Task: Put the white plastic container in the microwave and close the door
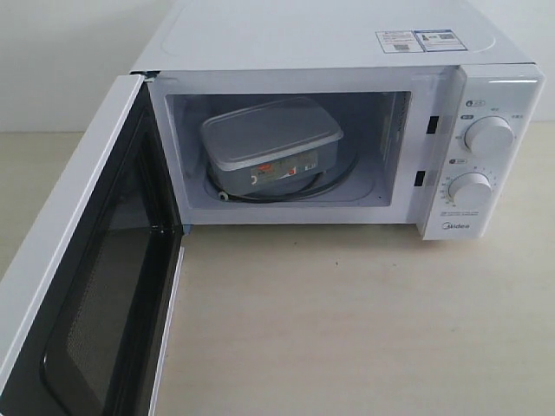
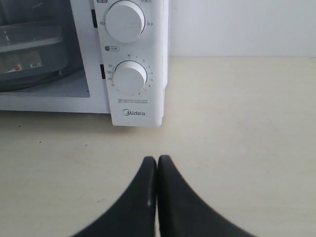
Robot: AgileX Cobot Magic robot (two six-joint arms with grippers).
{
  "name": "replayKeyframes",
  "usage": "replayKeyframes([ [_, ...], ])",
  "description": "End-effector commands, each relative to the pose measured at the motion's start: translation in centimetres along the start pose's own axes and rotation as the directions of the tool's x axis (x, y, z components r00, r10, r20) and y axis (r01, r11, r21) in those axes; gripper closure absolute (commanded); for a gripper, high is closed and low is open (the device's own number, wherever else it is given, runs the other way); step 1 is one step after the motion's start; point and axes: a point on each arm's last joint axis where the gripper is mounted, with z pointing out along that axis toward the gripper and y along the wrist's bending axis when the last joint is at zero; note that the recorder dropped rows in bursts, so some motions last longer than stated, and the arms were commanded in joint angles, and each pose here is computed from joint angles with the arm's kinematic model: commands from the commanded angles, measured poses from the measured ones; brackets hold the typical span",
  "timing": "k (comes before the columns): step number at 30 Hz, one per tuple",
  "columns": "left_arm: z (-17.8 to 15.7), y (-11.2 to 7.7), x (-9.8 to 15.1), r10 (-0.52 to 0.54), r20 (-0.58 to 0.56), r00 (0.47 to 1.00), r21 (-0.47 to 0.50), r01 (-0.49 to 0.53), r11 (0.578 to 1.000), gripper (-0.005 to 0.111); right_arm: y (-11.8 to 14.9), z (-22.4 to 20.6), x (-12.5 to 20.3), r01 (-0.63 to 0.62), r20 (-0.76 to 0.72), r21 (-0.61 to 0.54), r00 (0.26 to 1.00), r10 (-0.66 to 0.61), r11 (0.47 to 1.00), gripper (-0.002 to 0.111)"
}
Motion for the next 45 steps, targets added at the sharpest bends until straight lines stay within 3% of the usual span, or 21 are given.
replayKeyframes([
  [1,0.0,0.0,0.1,-0.009,0.002,1.000,0.001,0.009,1.000,0.102,0.0,0.0,-0.1,0.003,0.012,0.004,1.000,-0.003,1.000,0.108],
  [5,0.0,0.0,0.1,0.015,0.002,1.000,-0.002,-0.015,1.000,0.102,0.0,0.0,-0.1,0.003,0.012,0.004,1.000,-0.003,1.000,0.108],
  [10,0.0,0.1,-0.8,0.136,0.094,0.986,-0.021,-0.134,0.991,0.102,0.0,0.0,-0.1,0.003,0.012,0.004,1.000,-0.003,1.000,0.108],
  [13,-0.2,0.1,-1.8,0.150,0.209,0.966,-0.038,-0.145,0.989,0.102,0.0,0.0,-0.1,0.003,0.012,0.004,1.000,-0.003,1.000,0.108],
  [15,-0.6,0.0,-3.1,0.196,0.340,0.920,-0.070,-0.183,0.981,0.102,0.0,0.0,-0.1,0.003,0.012,0.004,1.000,-0.003,1.000,0.108],
  [19,-1.2,0.0,-4.5,0.113,0.505,0.856,-0.055,-0.099,0.994,0.102,0.0,0.0,-0.1,0.003,0.012,0.004,1.000,-0.003,1.000,0.108],
  [24,-2.7,-0.9,-7.6,0.111,0.452,0.885,-0.029,-0.110,0.994,0.102,0.0,0.0,-0.1,0.003,0.012,0.004,1.000,-0.003,1.000,0.108],
  [28,-3.0,-2.0,-10.6,0.120,0.201,0.972,0.003,-0.123,0.992,0.102,0.0,0.0,-0.1,0.003,0.012,0.004,1.000,-0.003,1.000,0.108],
  [32,-1.9,-2.6,-12.2,0.094,-0.043,0.995,0.036,-0.092,0.995,0.102,0.0,0.0,-0.1,0.003,0.012,0.004,1.000,-0.003,1.000,0.108],
  [39,0.6,-3.0,-13.7,-0.010,-0.029,1.000,0.057,0.012,0.998,0.102,0.0,0.0,-0.1,0.003,0.012,0.004,1.000,-0.003,1.000,0.108],
  [45,0.7,-3.5,-14.1,-0.152,-0.008,0.988,0.120,0.152,0.981,0.102,0.0,0.0,-0.1,0.003,0.012,0.004,1.000,-0.003,1.000,0.108],
])
